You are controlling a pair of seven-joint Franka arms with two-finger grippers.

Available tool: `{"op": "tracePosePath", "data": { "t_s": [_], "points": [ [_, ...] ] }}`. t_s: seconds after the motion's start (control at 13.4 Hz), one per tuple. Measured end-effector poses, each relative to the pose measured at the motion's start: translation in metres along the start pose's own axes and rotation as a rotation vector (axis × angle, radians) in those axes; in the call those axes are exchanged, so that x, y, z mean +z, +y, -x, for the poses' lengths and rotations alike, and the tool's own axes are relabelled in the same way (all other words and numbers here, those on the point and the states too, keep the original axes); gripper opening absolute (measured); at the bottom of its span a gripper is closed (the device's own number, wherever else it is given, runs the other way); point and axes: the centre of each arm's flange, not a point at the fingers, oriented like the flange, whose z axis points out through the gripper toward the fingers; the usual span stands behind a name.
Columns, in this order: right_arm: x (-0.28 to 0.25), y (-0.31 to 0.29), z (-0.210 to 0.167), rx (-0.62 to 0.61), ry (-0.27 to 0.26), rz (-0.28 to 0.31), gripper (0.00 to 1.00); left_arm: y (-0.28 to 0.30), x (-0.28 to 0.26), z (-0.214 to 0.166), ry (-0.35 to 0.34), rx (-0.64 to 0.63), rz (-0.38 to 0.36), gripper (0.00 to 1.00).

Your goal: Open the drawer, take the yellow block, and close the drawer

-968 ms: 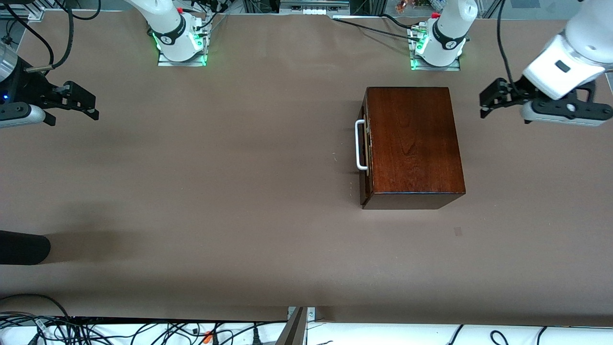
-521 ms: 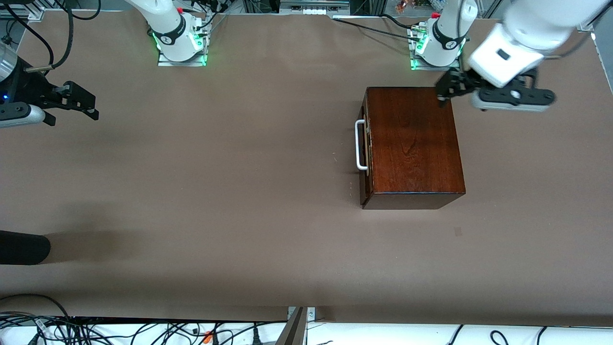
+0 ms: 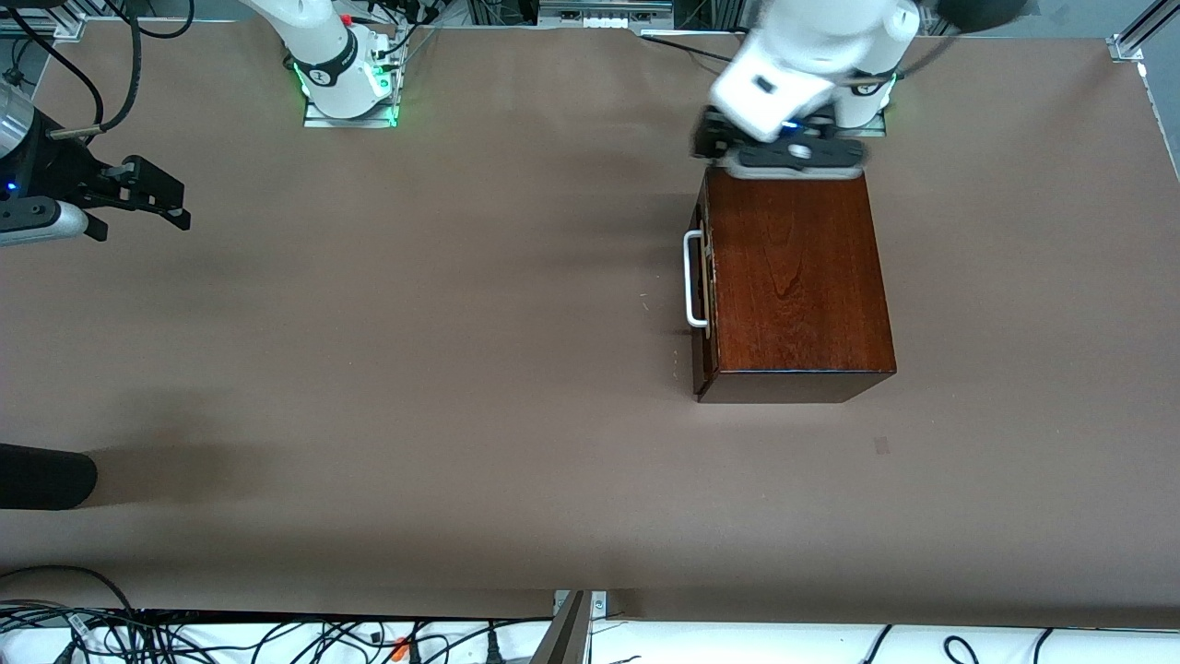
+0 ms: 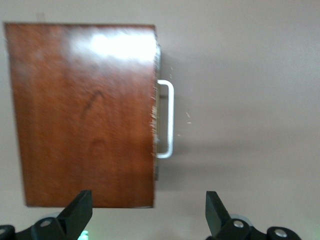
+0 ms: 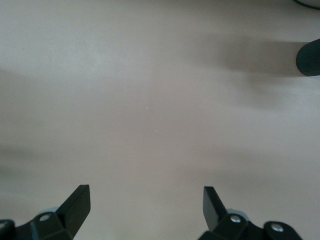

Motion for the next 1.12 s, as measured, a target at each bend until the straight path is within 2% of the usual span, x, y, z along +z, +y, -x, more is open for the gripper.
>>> {"op": "tracePosePath", "data": {
  "t_s": [0.22, 0.45, 0.82, 1.12],
  "points": [
    [0.000, 0.000, 0.000, 0.000, 0.000, 0.000, 1.00, 0.066, 0.038, 0.029, 0.026, -0.020, -0.064, 1.00],
    [0.000, 0.000, 0.000, 0.000, 0.000, 0.000, 1.00, 0.096, 0.087, 0.020, 0.044, -0.027, -0.124, 1.00],
    [0.000, -0.002, 0.000, -0.004, -0.001, 0.000, 1.00, 0.107, 0.162, -0.006, 0.041, -0.038, -0.188, 1.00],
    [0.000, -0.003, 0.000, -0.006, -0.001, 0.000, 1.00, 0.099, 0.205, -0.009, 0.080, -0.005, -0.248, 1.00]
  ]
}}
